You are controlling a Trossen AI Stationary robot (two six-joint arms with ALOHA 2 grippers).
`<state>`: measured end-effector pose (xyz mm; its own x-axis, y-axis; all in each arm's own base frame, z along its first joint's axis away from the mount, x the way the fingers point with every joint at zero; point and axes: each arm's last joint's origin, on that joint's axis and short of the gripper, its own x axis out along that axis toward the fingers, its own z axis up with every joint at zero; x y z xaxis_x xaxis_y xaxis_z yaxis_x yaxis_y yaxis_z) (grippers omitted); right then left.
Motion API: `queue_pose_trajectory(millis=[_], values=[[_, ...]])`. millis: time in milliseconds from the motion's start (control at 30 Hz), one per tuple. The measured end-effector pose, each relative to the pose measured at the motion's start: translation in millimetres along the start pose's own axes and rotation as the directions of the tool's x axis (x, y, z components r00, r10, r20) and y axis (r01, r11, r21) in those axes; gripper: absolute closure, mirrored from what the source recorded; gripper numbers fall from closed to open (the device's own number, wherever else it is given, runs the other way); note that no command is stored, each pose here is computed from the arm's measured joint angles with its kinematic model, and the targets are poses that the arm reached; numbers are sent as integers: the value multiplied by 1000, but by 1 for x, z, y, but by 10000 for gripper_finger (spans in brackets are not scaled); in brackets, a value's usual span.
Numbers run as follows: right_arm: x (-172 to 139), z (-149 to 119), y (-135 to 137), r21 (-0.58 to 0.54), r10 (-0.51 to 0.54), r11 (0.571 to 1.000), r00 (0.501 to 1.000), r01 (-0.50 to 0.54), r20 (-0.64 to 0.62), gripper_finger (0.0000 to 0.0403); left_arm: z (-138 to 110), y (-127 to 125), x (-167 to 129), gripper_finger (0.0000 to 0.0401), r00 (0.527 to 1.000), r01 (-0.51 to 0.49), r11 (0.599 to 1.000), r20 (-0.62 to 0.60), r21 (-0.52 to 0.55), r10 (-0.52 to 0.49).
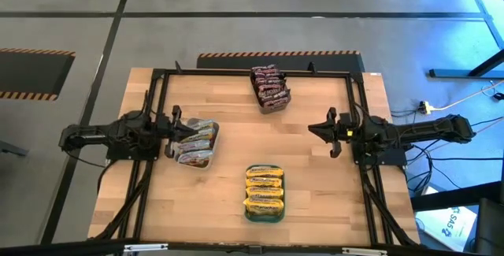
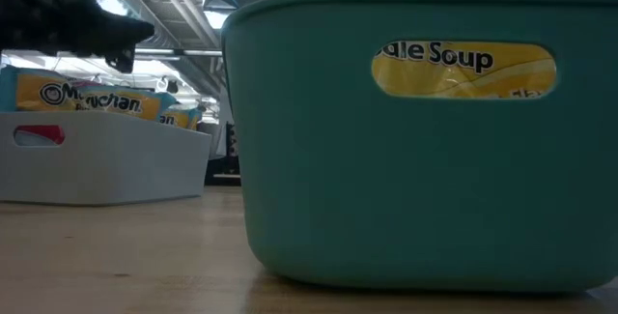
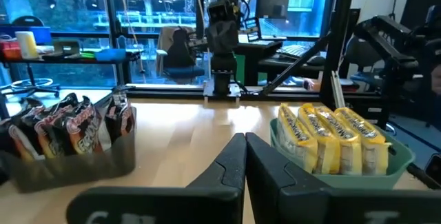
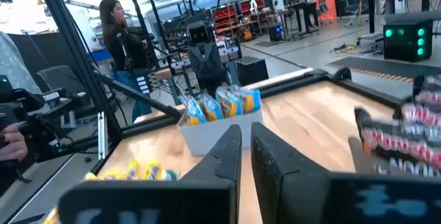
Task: Sort Maruchan noodles
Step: Return to Home Position
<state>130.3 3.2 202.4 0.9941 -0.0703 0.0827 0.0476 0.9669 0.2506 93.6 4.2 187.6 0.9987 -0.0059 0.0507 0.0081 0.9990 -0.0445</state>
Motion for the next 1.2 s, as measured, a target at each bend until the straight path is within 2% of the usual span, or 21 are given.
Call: queue_pose_trajectory(millis=[167, 400, 733, 867, 933, 1067, 1200], values=[[-6, -24, -7, 50, -1, 999, 1000, 1, -5, 384, -13, 1, 1, 395, 1000, -9, 1000, -15, -1, 9], [-11, -40, -11, 76, -33, 996, 986, 46, -165, 384, -20, 2, 2, 394, 999, -39, 999, -29, -28, 38], [-29, -38, -13, -8, -27, 1000, 988, 26, -152, 384, -20, 4, 2, 395, 996, -84, 995, -29, -54, 83], [-36, -29, -9, -41, 70, 996, 995, -73, -68, 384, -20, 3, 2, 389, 997, -78, 995, -28, -54, 77], [-36, -30, -9, -44, 83, 995, 993, -87, -82, 384, -20, 4, 2, 388, 995, -97, 994, -28, -53, 96], [-34, -33, -9, -36, 91, 995, 987, -96, -129, 384, -20, 4, 2, 388, 993, -114, 992, -27, 50, 115], [-33, -35, -9, -36, 85, 995, 986, -91, -140, 384, -20, 4, 2, 387, 993, -112, 991, -27, 66, 114]])
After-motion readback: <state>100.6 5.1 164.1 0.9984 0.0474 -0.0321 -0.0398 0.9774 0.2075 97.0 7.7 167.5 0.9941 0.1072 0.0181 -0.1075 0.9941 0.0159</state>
